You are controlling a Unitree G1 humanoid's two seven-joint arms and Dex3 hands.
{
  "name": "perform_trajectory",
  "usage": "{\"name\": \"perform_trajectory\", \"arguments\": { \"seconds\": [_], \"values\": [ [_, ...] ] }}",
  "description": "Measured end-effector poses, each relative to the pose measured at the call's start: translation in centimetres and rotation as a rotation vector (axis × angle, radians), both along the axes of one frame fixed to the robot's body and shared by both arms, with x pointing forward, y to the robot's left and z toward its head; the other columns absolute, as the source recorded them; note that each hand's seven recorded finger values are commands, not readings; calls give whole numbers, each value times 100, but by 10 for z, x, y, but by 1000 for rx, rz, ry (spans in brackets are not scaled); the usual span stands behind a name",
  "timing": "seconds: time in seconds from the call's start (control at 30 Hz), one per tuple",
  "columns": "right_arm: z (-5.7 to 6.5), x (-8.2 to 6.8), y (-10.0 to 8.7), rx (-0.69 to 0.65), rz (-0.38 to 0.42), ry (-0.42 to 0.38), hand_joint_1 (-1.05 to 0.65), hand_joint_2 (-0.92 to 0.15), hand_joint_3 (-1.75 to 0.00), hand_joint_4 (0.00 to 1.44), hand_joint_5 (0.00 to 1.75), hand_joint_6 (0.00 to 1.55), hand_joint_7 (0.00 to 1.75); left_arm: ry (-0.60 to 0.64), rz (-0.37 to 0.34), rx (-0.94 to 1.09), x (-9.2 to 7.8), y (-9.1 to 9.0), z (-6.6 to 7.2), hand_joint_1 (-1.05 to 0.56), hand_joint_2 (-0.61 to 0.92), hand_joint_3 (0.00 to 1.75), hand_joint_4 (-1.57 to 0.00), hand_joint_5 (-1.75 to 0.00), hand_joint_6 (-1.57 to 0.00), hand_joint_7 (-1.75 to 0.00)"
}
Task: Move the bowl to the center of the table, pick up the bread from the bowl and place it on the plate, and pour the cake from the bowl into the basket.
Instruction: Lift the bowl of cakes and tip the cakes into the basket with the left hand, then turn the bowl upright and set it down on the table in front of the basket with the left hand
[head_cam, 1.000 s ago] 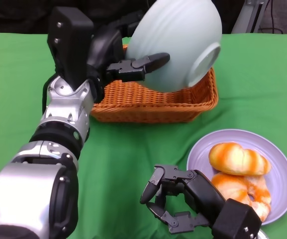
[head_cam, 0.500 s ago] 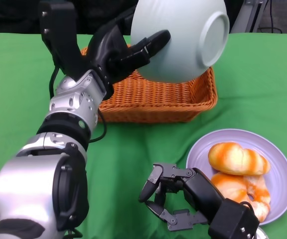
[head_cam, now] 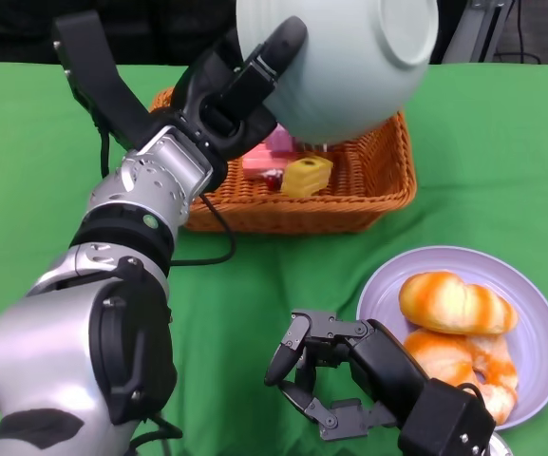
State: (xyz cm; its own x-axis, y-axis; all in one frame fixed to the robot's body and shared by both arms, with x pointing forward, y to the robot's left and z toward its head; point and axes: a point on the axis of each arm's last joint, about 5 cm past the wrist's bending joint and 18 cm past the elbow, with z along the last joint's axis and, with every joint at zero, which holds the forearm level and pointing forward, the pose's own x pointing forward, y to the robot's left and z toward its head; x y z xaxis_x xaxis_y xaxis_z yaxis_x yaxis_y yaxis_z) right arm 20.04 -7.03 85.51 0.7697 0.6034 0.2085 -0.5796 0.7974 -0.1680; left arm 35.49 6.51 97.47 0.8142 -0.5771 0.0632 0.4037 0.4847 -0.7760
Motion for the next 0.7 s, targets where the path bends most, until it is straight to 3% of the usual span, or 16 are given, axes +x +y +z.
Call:
{"name": "perform_trajectory", "arguments": {
  "seconds": [0.5, 0.7],
  "values": [
    [-2, 1, -1, -5, 13, -5, -9, -55, -93, 74, 165, 64, 138, 161, 58, -118, 0, 0, 0, -8, 78, 68, -70, -175, -67, -153],
    [-1, 1, -1, -3, 14, -20, -8, -55, -93, 74, 164, 64, 136, 169, 88, -107, 1, 0, 2, -9, 82, 67, -68, -175, -65, -152]
  ]
}}
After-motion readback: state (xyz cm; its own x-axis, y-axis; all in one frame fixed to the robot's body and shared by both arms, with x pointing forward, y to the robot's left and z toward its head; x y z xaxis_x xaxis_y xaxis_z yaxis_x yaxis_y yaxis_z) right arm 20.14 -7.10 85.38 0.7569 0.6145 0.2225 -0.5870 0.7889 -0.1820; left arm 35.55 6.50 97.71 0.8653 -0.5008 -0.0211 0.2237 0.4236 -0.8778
